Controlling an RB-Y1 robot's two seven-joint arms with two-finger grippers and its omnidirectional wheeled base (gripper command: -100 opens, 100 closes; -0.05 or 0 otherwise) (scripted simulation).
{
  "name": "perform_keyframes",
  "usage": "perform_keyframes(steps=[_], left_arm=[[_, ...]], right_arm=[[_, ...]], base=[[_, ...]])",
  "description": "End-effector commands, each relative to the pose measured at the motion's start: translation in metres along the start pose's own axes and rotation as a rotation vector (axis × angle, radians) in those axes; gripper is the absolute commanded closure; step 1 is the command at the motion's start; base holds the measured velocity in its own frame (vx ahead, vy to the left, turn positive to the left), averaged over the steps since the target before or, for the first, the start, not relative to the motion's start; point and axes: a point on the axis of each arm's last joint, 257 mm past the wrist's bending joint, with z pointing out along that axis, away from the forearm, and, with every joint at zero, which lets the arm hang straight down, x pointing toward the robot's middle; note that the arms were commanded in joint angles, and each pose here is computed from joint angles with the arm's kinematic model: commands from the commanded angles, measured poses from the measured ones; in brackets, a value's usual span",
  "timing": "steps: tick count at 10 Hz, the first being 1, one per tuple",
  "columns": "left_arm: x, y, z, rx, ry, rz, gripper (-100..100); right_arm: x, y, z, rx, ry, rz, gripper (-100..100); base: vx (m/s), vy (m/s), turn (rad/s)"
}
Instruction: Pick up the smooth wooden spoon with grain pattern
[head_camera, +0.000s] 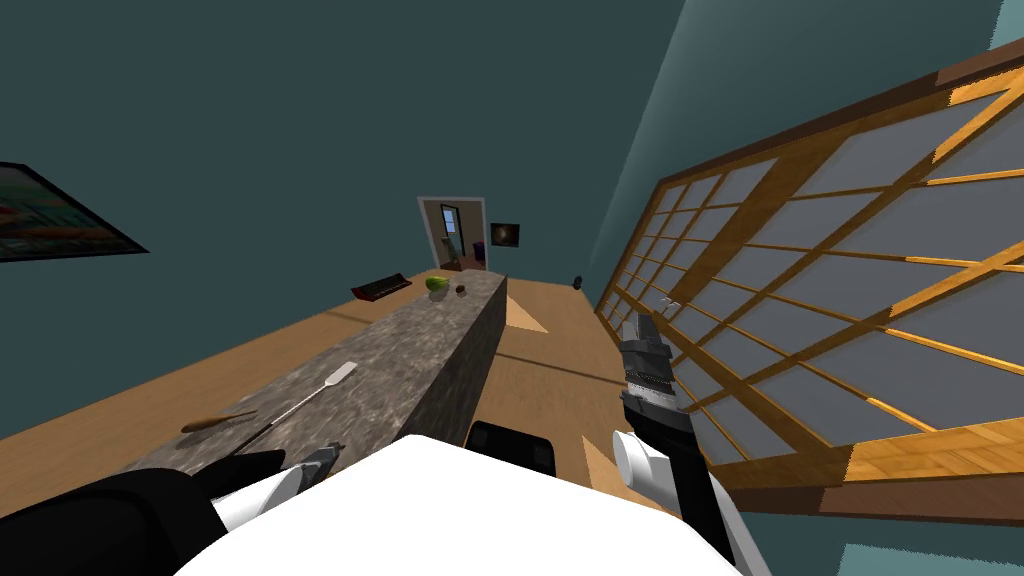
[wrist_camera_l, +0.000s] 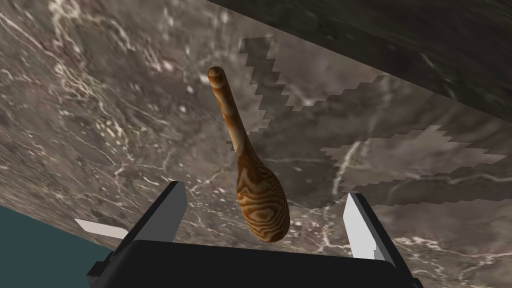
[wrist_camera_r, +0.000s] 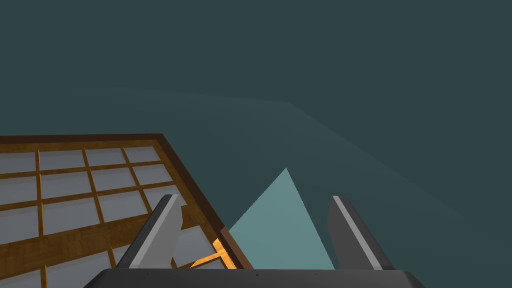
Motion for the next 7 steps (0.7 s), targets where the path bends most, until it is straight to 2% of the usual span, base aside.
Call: perform_keyframes(steps=[1,2,6,7], left_arm=[[0.0,0.0,0.0,0.0,0.0,0.0,-100],[-0.0004,-0.0001,0.0002,0.001,-0.001,0.005,100],[-0.0005,0.0004,0.0002,0.0,-0.001,0.003,100],[-0.0005,0.0003,0.0002,0.0,-0.001,0.003,0]], right_arm=[[0.0,0.0,0.0,0.0,0.0,0.0,0],[0.0,0.0,0.0,0.0,0.0,0.0,0],[0.0,0.0,0.0,0.0,0.0,0.0,0],[0.0,0.0,0.0,0.0,0.0,0.0,0]], base=[[0.021,-0.008,0.026],[0.0,0.0,0.0],[0.0,0.0,0.0],[0.0,0.0,0.0]])
